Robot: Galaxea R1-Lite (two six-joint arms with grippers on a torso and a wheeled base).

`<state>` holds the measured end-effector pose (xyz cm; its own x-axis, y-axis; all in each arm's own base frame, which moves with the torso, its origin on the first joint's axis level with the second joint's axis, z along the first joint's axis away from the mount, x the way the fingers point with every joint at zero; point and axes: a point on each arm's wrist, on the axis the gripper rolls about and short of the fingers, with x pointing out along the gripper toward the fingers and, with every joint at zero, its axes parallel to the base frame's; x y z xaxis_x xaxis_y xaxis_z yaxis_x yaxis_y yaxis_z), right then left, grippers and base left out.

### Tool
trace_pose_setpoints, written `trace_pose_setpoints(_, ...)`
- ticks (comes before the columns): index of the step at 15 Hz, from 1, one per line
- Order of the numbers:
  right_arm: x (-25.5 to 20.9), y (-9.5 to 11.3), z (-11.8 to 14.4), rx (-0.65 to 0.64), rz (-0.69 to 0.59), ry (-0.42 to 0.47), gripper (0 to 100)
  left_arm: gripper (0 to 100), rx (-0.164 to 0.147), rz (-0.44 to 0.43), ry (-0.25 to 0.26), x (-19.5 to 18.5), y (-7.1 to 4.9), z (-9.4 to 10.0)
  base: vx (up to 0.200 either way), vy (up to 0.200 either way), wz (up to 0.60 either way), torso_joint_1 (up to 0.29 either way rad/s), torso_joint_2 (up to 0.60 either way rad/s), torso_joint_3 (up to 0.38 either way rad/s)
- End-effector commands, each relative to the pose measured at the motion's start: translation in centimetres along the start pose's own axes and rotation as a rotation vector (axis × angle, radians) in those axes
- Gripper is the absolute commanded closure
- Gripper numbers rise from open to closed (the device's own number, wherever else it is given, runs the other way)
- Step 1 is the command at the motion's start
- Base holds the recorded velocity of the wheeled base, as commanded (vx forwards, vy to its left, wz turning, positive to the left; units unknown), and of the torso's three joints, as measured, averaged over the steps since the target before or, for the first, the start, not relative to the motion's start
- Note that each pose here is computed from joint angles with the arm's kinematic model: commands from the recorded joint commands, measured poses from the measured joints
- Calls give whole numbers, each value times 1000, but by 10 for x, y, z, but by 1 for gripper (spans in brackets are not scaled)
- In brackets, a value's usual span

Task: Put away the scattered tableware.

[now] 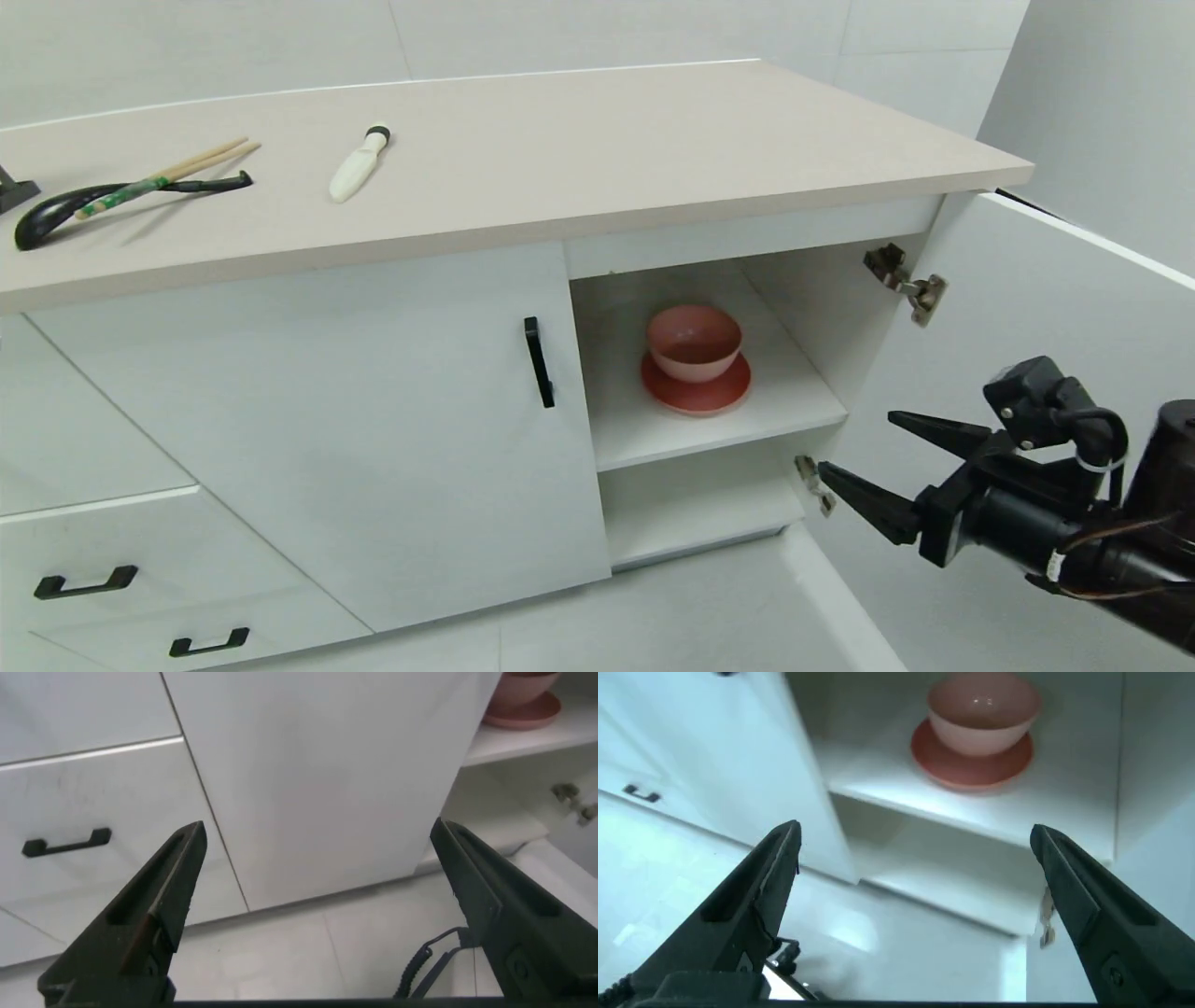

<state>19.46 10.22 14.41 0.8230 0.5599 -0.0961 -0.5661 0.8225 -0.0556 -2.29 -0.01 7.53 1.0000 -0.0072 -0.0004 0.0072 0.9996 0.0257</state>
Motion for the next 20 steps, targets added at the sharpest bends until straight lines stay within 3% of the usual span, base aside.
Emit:
trace_pose_setpoints(1, -34, 1, 7, -1, -21, -59, 0, 0, -1, 0, 1, 0, 0, 0, -200, 0, 0, 2, -2, 2)
trace_pose_setpoints(5, -80, -16, -15, 24, -191, -15, 0, 0, -1, 0, 1, 0, 0, 0, -150, 0, 0, 3, 2, 4)
trace_pose_setpoints(9, -136, -22, 1, -40, -431, -187, 0, 0, -3, 1, 1, 0, 0, 0, 0, 0, 0, 0, 0, 0)
trace_pose_setpoints(11, -159, -17, -1, -55, -545, -201, 0, 0, -3, 0, 1, 0, 0, 0, 0, 0, 0, 0, 0, 0)
trace_pose_setpoints(16, -205, 22, -41, -24, -609, -116, 0, 0, -3, 0, 1, 0, 0, 0, 0, 0, 0, 0, 0, 0)
trace_pose_setpoints(18, -221, 41, -75, -16, -596, -60, 0, 0, -3, 1, 1, 0, 0, 0, 0, 0, 0, 0, 0, 0)
trace_pose_setpoints(19, -221, 40, -81, -24, -646, 16, 0, 0, -4, 0, 1, 0, 0, 0, 0, 0, 0, 0, 0, 0)
trace_pose_setpoints(20, -223, 39, -80, -35, -717, 9, 0, 0, -4, 0, 1, 0, 0, 0, 0, 0, 0, 0, 0, 0)
